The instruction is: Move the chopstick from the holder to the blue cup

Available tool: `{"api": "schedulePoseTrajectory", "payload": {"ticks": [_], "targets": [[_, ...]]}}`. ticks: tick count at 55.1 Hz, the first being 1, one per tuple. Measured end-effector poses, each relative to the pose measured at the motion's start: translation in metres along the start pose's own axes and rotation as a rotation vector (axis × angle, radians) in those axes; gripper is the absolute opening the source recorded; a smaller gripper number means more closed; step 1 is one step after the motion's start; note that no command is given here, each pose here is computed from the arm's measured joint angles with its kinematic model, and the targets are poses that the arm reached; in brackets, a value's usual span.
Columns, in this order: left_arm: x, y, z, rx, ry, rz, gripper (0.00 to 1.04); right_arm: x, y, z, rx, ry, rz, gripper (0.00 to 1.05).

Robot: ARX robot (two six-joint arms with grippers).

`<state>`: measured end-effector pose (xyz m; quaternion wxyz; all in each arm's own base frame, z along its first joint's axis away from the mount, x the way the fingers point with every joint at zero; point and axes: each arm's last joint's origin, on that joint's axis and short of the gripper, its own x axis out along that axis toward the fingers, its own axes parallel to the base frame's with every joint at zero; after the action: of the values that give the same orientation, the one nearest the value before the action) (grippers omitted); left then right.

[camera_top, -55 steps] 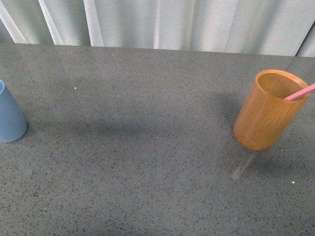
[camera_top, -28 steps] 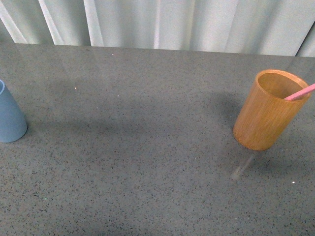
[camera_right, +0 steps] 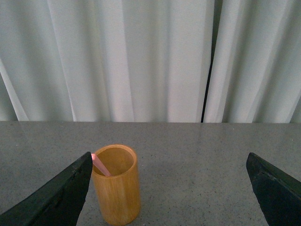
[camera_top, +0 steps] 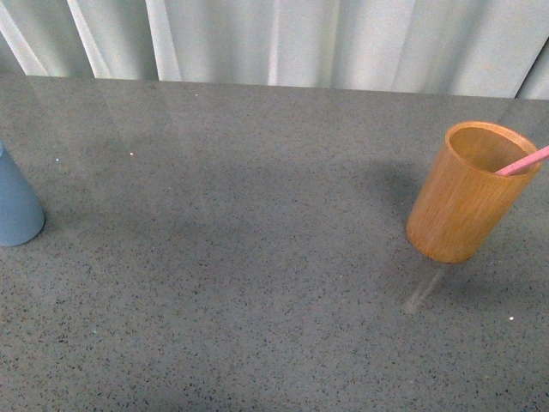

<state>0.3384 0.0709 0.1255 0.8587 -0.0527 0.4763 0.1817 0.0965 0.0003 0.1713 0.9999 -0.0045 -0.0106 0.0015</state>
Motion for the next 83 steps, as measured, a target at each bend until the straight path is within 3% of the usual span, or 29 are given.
{"api": "schedulePoseTrajectory", "payload": {"ticks": [10,21,31,45,67,83], "targets": [[-0.004,-0.009,-0.001,0.016,0.036,-0.014,0.04,0.000,0.000,0.000,0.000,0.000,0.000,0.95],[-0.014,-0.016,-0.001,0.029,0.050,-0.017,0.03,0.000,0.000,0.000,0.000,0.000,0.000,0.95],[-0.049,-0.033,-0.001,0.059,0.048,-0.079,0.03,0.000,0.000,0.000,0.000,0.000,0.000,0.95],[-0.108,-0.107,-0.013,0.185,0.052,-0.261,0.03,0.000,0.000,0.000,0.000,0.000,0.000,0.95],[-0.101,-0.231,-0.051,0.331,0.118,-0.327,0.03,0.000,0.000,0.000,0.000,0.000,0.000,0.95],[-0.078,-0.256,-0.065,0.336,0.152,-0.316,0.04,0.000,0.000,0.000,0.000,0.000,0.000,0.95]]}}
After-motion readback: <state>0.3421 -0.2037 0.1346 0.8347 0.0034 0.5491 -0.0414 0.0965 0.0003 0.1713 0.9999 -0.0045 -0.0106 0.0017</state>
